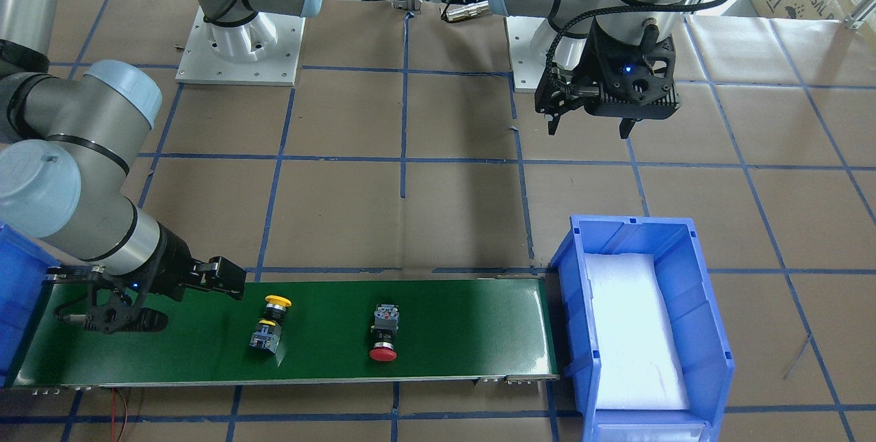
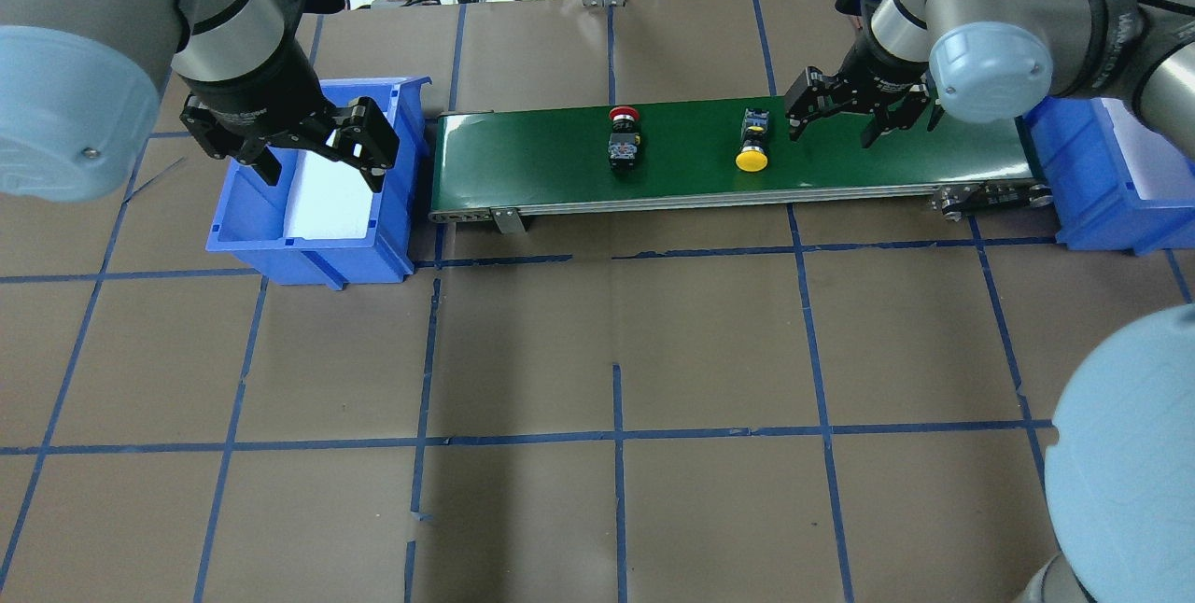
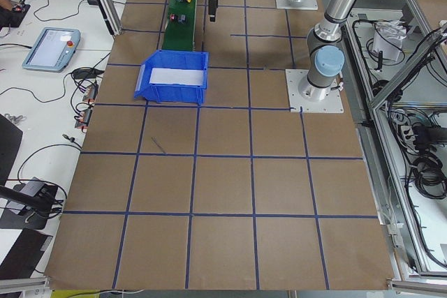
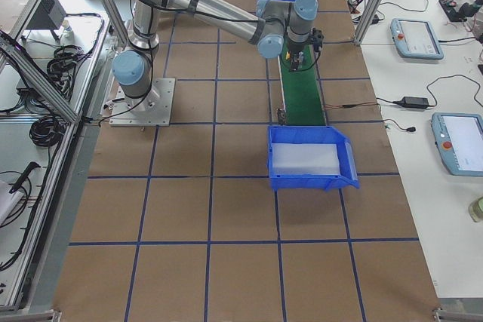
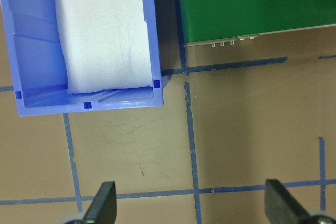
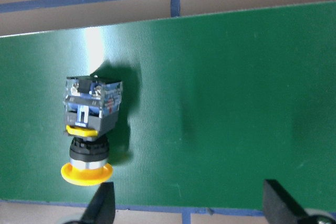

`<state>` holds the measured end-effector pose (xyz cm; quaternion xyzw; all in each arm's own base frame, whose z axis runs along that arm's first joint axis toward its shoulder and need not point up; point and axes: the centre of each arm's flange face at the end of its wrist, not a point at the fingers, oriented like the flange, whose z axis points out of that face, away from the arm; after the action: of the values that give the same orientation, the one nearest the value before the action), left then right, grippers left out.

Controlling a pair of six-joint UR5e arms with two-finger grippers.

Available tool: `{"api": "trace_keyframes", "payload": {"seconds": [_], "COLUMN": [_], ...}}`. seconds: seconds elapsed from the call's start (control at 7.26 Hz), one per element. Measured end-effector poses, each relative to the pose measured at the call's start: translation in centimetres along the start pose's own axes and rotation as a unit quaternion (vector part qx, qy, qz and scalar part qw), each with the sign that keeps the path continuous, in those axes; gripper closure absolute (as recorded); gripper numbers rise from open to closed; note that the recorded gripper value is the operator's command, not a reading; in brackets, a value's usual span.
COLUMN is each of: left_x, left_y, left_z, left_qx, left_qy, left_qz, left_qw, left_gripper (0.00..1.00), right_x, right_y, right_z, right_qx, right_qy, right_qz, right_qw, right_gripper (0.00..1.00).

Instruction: Transport two buttons from left to right

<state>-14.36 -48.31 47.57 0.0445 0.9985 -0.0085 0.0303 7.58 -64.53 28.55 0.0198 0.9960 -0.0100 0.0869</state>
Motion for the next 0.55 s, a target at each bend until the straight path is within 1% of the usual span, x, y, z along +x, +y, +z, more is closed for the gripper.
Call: {"api": "trace_keyframes", "payload": {"seconds": [0.28,0.55], "left_x": [0.0,0.0], "left_y": [0.0,0.0], "left_z": [0.0,0.0], "left_qx": [0.000,0.000], "left_qy": [0.000,0.000], "left_qz": [0.000,0.000], "left_qw": [1.0000,1.0000], "left_gripper": [0.00,0.00], "right_x": [-0.3,-1.9], "right_y": [-2.6,-3.3], "right_z": [1.1,2.0], "right_qx": [0.005,0.003], "right_qy": [0.004,0.008], "right_qz": [0.005,0.014], "right_qw": [1.0000,0.9999], "right_gripper": [0.00,0.00]}}
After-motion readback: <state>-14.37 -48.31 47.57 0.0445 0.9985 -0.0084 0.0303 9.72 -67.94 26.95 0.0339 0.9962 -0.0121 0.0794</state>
